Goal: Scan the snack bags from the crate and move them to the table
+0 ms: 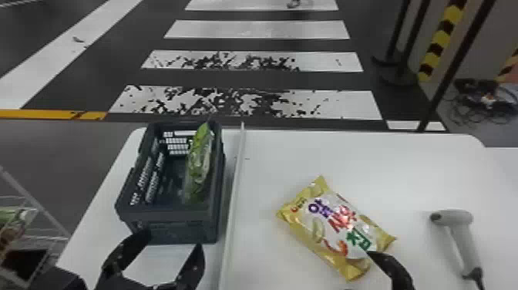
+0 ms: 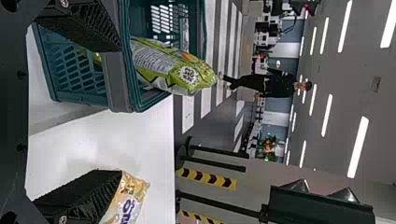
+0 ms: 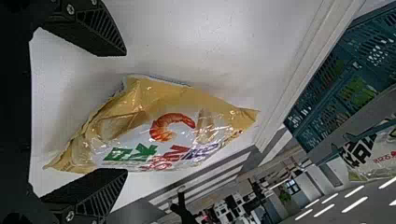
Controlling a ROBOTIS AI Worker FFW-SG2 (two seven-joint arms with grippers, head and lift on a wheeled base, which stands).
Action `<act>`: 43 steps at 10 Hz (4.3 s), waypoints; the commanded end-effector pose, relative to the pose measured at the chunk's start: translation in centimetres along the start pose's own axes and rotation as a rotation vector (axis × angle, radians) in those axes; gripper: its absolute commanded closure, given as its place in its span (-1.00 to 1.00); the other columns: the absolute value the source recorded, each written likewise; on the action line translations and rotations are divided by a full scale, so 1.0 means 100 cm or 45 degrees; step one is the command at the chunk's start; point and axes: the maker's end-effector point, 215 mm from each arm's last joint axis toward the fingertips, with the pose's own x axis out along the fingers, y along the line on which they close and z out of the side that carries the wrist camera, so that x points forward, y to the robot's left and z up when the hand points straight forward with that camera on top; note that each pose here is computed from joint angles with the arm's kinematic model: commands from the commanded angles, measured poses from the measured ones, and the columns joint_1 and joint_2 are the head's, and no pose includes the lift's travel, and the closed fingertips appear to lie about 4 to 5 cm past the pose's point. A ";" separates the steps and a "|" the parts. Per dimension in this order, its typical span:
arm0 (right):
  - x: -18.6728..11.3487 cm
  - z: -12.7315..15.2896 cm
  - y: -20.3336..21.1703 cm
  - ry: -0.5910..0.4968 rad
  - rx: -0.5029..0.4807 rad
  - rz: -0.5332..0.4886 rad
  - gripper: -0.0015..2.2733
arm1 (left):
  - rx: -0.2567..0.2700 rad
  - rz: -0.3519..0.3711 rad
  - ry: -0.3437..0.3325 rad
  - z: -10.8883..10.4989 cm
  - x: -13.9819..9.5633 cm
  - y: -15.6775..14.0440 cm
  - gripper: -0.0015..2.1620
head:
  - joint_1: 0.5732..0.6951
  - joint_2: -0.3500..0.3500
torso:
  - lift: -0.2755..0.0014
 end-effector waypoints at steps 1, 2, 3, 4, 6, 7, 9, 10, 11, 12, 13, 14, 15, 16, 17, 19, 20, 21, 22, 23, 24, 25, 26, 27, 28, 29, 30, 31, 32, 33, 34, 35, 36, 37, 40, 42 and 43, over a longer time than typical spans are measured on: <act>0.008 0.000 0.000 -0.005 -0.012 0.003 -0.90 | 0.002 0.004 0.003 -0.001 -0.001 0.000 -0.94 | 1.00 0.15 | 0.30; 0.012 0.000 0.001 -0.006 -0.017 0.007 -0.85 | 0.001 0.006 0.011 -0.003 -0.001 0.000 -0.94 | 1.00 0.16 | 0.30; 0.015 -0.001 0.003 -0.004 -0.024 0.013 -0.80 | 0.000 0.005 0.019 -0.006 -0.001 0.000 -0.94 | 1.00 0.17 | 0.30; 0.019 -0.005 0.006 0.008 -0.034 0.023 -0.58 | 0.000 0.006 0.031 -0.009 -0.001 0.000 -0.94 | 1.00 0.17 | 0.30; 0.021 -0.007 0.011 0.022 -0.041 0.032 0.60 | 0.000 0.009 0.042 -0.014 -0.001 0.002 -0.94 | 1.00 0.18 | 0.30; 0.021 -0.003 0.010 0.006 -0.036 0.022 0.91 | 0.000 0.008 0.042 -0.015 0.000 0.002 -0.94 | 1.00 0.18 | 0.30; 0.016 0.017 -0.006 -0.058 0.037 -0.018 0.98 | 0.000 0.008 0.054 -0.017 0.002 0.003 -0.94 | 1.00 0.20 | 0.30; 0.014 0.020 -0.023 -0.061 0.083 -0.054 0.98 | -0.005 0.001 0.063 -0.020 0.004 0.001 -0.94 | 1.00 0.23 | 0.30; 0.010 0.021 -0.044 -0.057 0.141 -0.101 0.98 | -0.005 -0.004 0.064 -0.021 0.005 -0.001 -0.94 | 1.00 0.23 | 0.30; 0.006 0.020 -0.069 -0.041 0.226 -0.141 0.97 | -0.004 -0.007 0.065 -0.022 0.006 -0.001 -0.94 | 1.00 0.21 | 0.30; 0.001 0.020 -0.097 -0.021 0.367 -0.170 0.98 | -0.005 -0.013 0.064 -0.021 0.007 -0.004 -0.94 | 1.00 0.16 | 0.30; -0.004 0.013 -0.119 0.021 0.518 -0.188 0.98 | -0.007 -0.019 0.065 -0.021 0.009 -0.006 -0.94 | 1.00 0.09 | 0.30; -0.011 0.003 -0.135 0.071 0.692 -0.185 0.97 | -0.010 -0.023 0.066 -0.022 0.009 -0.008 -0.94 | 1.00 0.01 | 0.30; -0.020 0.003 -0.140 0.107 0.820 -0.163 0.98 | -0.010 -0.027 0.065 -0.022 0.010 -0.009 -0.93 | 1.00 -0.03 | 0.30; -0.028 0.007 -0.140 0.129 0.944 -0.125 0.98 | -0.014 -0.033 0.059 -0.021 0.011 -0.012 -0.93 | 1.00 -0.11 | 0.30; -0.039 0.020 -0.132 0.159 1.136 -0.052 0.98 | -0.015 -0.038 0.056 -0.019 0.010 -0.015 -0.93 | 1.00 -0.17 | 0.30; -0.046 0.026 -0.126 0.167 1.255 0.014 0.98 | -0.015 -0.040 0.051 -0.017 0.009 -0.016 -0.93 | 1.00 -0.15 | 0.30; -0.052 0.031 -0.117 0.183 1.399 0.093 0.98 | -0.015 -0.041 0.047 -0.016 0.007 -0.017 -0.93 | 1.00 -0.14 | 0.30; -0.057 0.036 -0.116 0.179 1.504 0.141 0.97 | -0.011 -0.042 0.040 -0.013 0.006 -0.018 -0.93 | 1.00 -0.11 | 0.30; -0.061 0.036 -0.114 0.185 1.590 0.173 0.98 | -0.008 -0.044 0.030 -0.009 0.006 -0.019 -0.93 | 1.00 -0.09 | 0.30; -0.065 0.041 -0.115 0.166 1.689 0.208 0.98 | -0.005 -0.047 0.019 -0.004 0.004 -0.021 -0.93 | 1.00 -0.09 | 0.30; -0.071 0.047 -0.118 0.127 1.801 0.253 0.98 | -0.002 -0.051 -0.004 0.005 0.003 -0.023 -0.93 | 1.00 -0.09 | 0.30; -0.073 0.051 -0.123 0.090 1.882 0.256 0.98 | 0.002 -0.052 -0.008 0.007 0.003 -0.023 -0.93 | 1.00 -0.09 | 0.30; -0.073 0.053 -0.126 0.065 1.931 0.255 0.98 | 0.002 -0.054 -0.012 0.009 0.003 -0.025 -0.93 | 1.00 -0.08 | 0.30; -0.072 0.050 -0.135 0.027 2.024 0.238 0.98 | 0.005 -0.060 -0.010 0.008 0.003 -0.027 -0.93 | 1.00 -0.07 | 0.30; -0.070 0.045 -0.138 -0.002 2.140 0.239 0.98 | 0.008 -0.060 -0.009 0.007 0.004 -0.028 -0.93 | 1.00 -0.09 | 0.30; -0.066 0.038 -0.139 -0.017 2.247 0.233 0.98 | 0.009 -0.058 -0.007 0.006 0.004 -0.028 -0.93 | 1.00 -0.12 | 0.30; -0.062 0.027 -0.137 -0.034 2.348 0.225 0.98 | 0.009 -0.059 -0.009 0.007 0.004 -0.028 -0.93 | 1.00 -0.16 | 0.30; -0.057 0.013 -0.133 -0.058 2.469 0.228 0.98 | 0.011 -0.057 -0.005 0.005 0.004 -0.027 -0.93 | 1.00 -0.17 | 0.30; -0.054 -0.004 -0.127 -0.056 2.562 0.226 0.98 | 0.016 -0.060 -0.001 0.004 0.004 -0.027 -0.93 | 1.00 -0.20 | 0.30; -0.052 -0.017 -0.125 -0.070 2.623 0.210 0.98 | 0.023 -0.059 0.003 0.003 0.004 -0.026 -0.93 | 1.00 -0.25 | 0.30; -0.051 -0.027 -0.123 -0.101 2.706 0.219 0.98 | 0.027 -0.057 0.004 0.003 0.004 -0.025 -0.93 | 1.00 -0.30 | 0.30; -0.049 -0.041 -0.113 -0.091 2.764 0.206 0.98 | 0.028 -0.058 0.004 0.003 0.004 -0.025 -0.93 | 1.00 -0.32 | 0.30; -0.050 -0.051 -0.109 -0.076 2.782 0.185 0.98 | 0.039 -0.052 0.013 0.000 0.004 -0.024 -0.93 | 1.00 -0.36 | 0.30; -0.056 -0.073 -0.088 0.108 2.658 0.067 -0.91 | 0.033 -0.060 0.021 -0.006 0.011 -0.030 -0.93 | 1.00 -0.48 | 0.30; -0.059 -0.081 -0.086 0.173 2.587 0.020 -0.99 | 0.026 -0.067 0.019 -0.006 0.013 -0.033 -0.93 | 1.00 -0.54 | 0.30; -0.059 -0.090 -0.085 0.219 2.527 -0.027 -0.99 | 0.026 -0.069 0.016 -0.006 0.013 -0.035 -0.93 | 1.00 -0.58 | 0.30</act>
